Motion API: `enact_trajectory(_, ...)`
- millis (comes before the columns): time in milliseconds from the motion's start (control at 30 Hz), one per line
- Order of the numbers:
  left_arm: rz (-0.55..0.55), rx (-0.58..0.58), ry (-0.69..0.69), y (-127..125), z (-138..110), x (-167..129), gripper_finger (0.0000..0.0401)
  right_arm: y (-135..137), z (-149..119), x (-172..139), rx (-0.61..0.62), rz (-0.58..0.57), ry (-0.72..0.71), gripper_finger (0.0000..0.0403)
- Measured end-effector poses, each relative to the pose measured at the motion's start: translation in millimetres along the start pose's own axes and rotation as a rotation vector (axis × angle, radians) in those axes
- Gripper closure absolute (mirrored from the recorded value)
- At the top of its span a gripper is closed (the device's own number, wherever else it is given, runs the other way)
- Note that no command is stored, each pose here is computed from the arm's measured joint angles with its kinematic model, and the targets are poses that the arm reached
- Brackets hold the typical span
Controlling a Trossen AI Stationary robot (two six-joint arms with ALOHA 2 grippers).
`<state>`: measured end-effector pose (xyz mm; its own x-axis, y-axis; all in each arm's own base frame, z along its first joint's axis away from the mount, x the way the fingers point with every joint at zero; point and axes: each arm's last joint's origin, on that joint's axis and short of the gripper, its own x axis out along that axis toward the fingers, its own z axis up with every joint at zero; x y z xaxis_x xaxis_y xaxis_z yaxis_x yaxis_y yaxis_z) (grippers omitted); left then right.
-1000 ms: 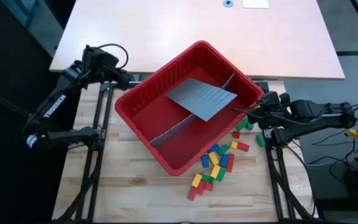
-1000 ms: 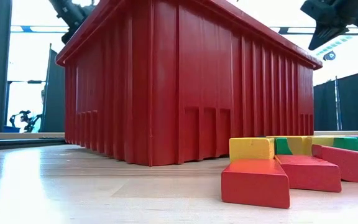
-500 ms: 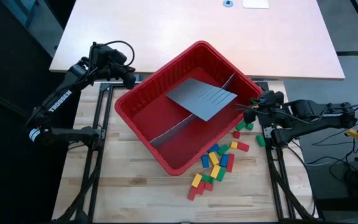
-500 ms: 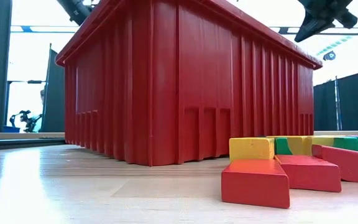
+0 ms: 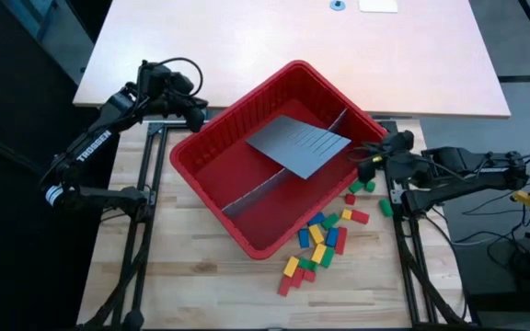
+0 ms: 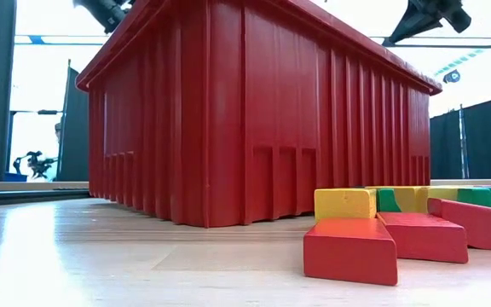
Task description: Sort blocks
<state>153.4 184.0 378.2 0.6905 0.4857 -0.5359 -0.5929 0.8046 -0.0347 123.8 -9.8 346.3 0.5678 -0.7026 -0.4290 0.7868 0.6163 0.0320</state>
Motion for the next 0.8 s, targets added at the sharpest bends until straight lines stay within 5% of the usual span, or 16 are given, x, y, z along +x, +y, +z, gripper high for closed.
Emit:
enact_trajectory(333, -0.001, 0.029, -0.011, 0, 1, 0, 0.0401, 11, 4, 2, -0.165, 0.139, 0.012, 0.0391)
enact_trajectory(800, 0.001, 0.029, -0.010, 0, 1, 0, 0.0401, 25, 13, 8, -0.384, 0.152, -0.080, 0.0230)
